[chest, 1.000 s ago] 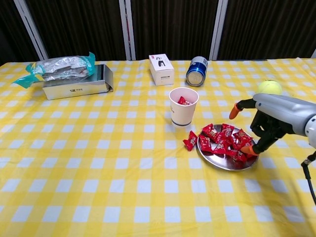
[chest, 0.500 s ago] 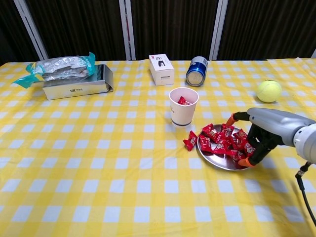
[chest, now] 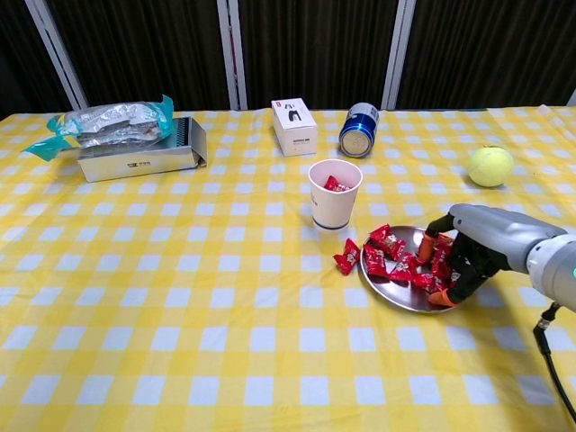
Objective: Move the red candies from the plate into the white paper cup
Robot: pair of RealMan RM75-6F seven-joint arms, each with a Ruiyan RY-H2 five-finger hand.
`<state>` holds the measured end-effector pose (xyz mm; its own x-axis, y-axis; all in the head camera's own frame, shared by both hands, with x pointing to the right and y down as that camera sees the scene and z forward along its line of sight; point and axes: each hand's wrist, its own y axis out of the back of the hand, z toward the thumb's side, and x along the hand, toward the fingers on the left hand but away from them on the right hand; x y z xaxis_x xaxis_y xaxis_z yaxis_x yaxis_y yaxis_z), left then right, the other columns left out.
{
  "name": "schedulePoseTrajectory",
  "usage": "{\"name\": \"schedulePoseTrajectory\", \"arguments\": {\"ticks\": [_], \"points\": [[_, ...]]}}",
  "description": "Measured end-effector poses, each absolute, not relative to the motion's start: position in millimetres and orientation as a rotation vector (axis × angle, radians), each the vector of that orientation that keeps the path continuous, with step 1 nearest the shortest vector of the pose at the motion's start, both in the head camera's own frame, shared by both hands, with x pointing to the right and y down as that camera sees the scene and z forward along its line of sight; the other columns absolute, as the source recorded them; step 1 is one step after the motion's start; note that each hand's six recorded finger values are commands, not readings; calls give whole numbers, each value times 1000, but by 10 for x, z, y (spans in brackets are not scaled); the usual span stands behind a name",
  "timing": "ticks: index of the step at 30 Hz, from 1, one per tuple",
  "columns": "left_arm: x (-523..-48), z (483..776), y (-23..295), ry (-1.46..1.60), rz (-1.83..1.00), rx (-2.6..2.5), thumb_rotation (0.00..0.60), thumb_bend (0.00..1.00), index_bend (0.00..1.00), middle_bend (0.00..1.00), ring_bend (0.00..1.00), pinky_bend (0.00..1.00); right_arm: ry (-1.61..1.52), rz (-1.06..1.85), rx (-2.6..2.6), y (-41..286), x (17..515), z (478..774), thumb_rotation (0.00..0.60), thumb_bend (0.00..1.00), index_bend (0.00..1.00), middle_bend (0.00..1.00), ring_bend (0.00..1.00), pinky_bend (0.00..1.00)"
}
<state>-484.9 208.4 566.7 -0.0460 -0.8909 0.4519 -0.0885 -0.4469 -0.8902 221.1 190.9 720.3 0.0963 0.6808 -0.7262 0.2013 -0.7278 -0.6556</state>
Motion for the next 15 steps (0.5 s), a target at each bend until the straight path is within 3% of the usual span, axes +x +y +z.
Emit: {"name": "schedulePoseTrajectory", "arguments": {"ticks": [3, 9, 15], "points": [[-4849, 5666, 2083, 1059, -1563, -1575, 600, 63, 0, 0, 0, 0, -872, 1660, -1994, 1911, 2211, 7213, 600, 376, 644, 865, 834, 947], [-4847, 5664, 2085, 1058, -1561, -1576, 600, 63, 0, 0, 0, 0, -895, 1625, -2007, 1906, 2178, 7202, 600, 509, 680, 865, 846, 947], [-4847, 5663, 2085, 1058, -1560, -1577, 600, 63, 0, 0, 0, 0, -922, 1580, -2013, 1859, 2134, 7145, 600, 556, 693, 865, 851, 947]]}}
